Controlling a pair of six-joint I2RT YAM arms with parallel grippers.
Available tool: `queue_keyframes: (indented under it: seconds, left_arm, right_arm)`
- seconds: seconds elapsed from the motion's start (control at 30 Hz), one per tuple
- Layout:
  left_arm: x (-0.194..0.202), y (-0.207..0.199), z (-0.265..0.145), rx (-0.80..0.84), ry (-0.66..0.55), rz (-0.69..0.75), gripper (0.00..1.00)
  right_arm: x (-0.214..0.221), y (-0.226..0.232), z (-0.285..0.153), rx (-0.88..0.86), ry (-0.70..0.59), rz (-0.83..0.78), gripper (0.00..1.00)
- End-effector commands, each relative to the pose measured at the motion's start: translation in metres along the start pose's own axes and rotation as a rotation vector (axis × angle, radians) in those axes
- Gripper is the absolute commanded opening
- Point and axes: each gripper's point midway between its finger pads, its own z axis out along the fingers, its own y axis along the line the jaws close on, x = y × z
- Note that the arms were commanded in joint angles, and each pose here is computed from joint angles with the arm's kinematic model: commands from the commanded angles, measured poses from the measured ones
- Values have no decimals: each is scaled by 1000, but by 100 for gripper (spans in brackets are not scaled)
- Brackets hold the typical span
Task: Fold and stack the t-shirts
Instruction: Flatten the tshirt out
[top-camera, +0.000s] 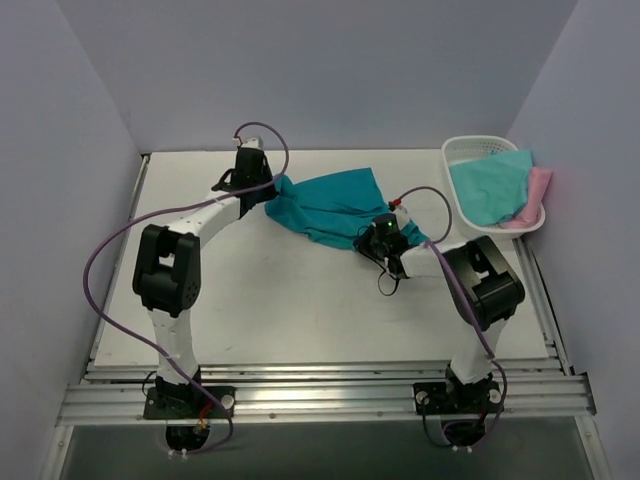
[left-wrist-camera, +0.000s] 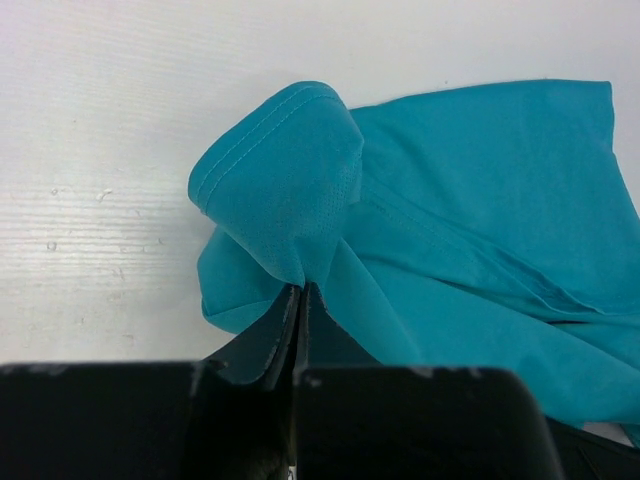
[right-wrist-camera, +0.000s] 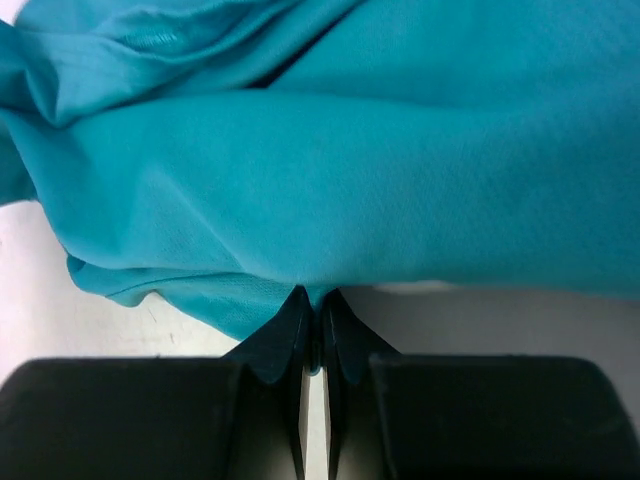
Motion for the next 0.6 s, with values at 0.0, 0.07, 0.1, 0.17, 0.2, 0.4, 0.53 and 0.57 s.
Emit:
queue_keyframes:
  seconds: [0.0, 0.07, 0.1, 0.17, 0.2, 0.4, 0.53, 0.57]
  left_arm:
    - [-39, -11, -23, 39, -110, -5, 2]
    - [-40, -11, -27, 38, -113, -13, 2]
    - [-46, -15, -36, 48, -128, -19, 2]
    - [-46, -16, -49, 45, -134, -20, 2]
    - [-59, -23, -70, 61, -168, -21, 2]
    - [-85, -35, -210, 67, -338, 36, 2]
    - [-85, -39, -312, 134, -448, 38, 2]
    - [-88, -45, -350, 202, -496, 22, 2]
  right_arm:
    - [2, -14, -29, 100, -12, -43, 0]
    - [-8, -4, -55, 93, -45, -63, 0]
    - [-13, -3, -65, 104, -72, -80, 0]
    - [-18, 0, -90, 125, -85, -109, 0]
    - [-31, 24, -118, 64, -135, -126, 0]
    - [-85, 73, -272, -82, -327, -138, 0]
    - [-122, 76, -388, -271, -475, -70, 0]
    - [-131, 81, -414, -342, -514, -64, 0]
